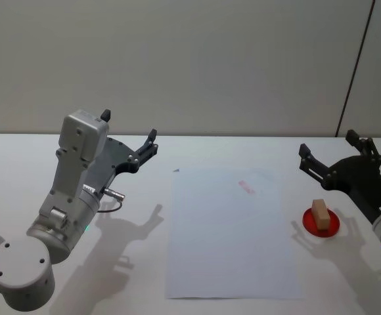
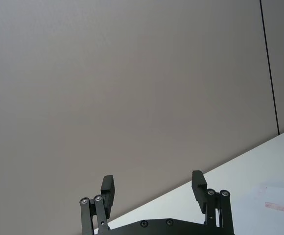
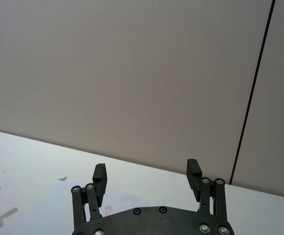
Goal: Use the one hand to pick up the stamp and affix it onto the A4 paper.
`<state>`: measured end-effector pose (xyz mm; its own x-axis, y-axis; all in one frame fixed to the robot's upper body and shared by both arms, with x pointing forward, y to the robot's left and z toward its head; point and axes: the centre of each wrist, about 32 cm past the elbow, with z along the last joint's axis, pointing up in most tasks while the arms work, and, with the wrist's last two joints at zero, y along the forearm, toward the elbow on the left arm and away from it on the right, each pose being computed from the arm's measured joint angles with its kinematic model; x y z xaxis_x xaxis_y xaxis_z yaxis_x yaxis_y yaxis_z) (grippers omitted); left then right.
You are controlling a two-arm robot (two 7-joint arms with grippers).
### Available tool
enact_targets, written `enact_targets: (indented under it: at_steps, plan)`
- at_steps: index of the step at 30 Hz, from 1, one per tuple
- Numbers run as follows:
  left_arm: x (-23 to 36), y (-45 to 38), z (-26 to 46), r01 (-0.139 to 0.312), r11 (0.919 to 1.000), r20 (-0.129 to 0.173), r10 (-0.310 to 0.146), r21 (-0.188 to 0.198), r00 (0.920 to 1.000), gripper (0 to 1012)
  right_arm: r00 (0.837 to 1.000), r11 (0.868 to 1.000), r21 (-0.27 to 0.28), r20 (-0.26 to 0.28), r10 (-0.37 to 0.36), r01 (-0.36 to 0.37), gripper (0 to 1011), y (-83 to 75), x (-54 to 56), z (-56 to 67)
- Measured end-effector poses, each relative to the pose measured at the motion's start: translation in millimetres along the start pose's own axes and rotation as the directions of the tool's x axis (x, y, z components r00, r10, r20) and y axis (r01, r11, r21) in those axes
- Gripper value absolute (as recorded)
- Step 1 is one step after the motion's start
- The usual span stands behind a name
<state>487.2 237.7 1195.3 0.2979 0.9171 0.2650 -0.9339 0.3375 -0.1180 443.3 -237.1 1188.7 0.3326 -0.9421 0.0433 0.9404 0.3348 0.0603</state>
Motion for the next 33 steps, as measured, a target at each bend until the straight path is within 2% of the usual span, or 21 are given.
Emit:
enact_targets:
  at_steps: [19, 26, 33]
  plan:
    - [0.0, 0.0, 0.0, 0.000, 1.0000, 0.000, 0.000, 0.000, 1.0000, 1003, 1.000, 1.000, -0.006, 0.000, -0.005, 0.005, 1003, -1.7, 0.4, -1.4]
    - [0.0, 0.0, 0.0, 0.000, 1.0000, 0.000, 0.000, 0.000, 1.0000, 1003, 0.999, 0.999, -0.032, -0.009, -0.036, 0.036, 1003, -11.2, -0.7, -3.2]
    - [0.0, 0.0, 0.0, 0.000, 1.0000, 0.000, 0.000, 0.000, 1.0000, 1003, 0.997, 0.994, -0.083, -0.013, -0.073, 0.072, 1003, -28.5, -4.1, -4.5]
